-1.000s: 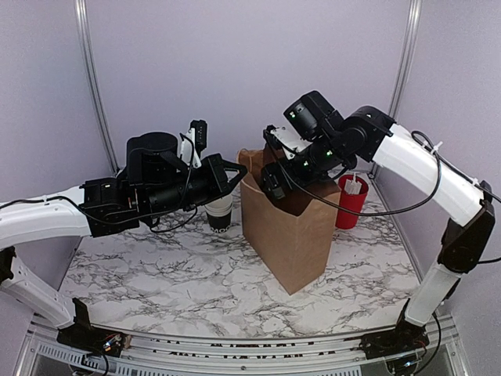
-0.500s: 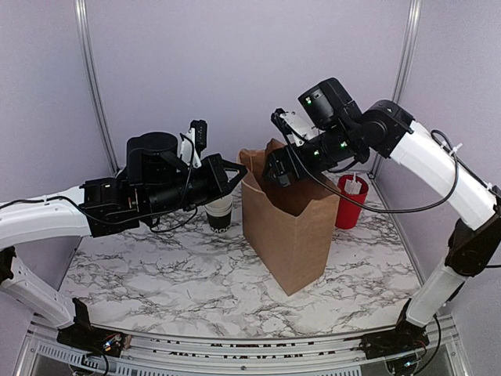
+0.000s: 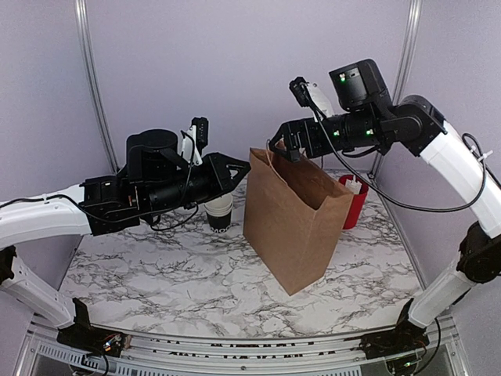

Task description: Pack the takeout coffee

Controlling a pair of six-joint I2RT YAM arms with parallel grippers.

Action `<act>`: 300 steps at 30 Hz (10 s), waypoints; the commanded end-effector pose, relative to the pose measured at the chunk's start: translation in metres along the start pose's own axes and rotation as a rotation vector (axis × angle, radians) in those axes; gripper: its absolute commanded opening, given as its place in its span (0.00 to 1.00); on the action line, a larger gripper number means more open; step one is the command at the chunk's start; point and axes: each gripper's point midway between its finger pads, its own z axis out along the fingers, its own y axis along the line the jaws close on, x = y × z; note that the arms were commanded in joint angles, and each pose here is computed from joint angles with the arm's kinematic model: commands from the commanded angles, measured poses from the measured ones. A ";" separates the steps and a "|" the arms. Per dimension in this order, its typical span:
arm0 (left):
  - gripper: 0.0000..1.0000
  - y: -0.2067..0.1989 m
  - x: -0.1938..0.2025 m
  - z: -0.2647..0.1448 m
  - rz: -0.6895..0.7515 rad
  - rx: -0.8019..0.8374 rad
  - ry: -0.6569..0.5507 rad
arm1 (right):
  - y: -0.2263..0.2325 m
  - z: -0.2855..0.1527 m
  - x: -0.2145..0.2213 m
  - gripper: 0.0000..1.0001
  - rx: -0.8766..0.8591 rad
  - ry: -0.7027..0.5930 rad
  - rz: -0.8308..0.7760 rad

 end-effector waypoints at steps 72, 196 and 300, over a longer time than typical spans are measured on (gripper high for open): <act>0.99 0.095 -0.072 -0.114 0.077 -0.317 -0.215 | -0.292 0.026 0.097 0.40 0.421 -0.108 0.494; 0.99 0.108 -0.070 -0.111 0.063 -0.338 -0.210 | -0.129 -0.170 -0.089 0.00 -0.001 -0.738 0.260; 0.99 0.219 -0.106 -0.153 0.065 -0.679 -0.203 | -0.265 -0.086 0.142 1.00 0.715 -0.255 0.423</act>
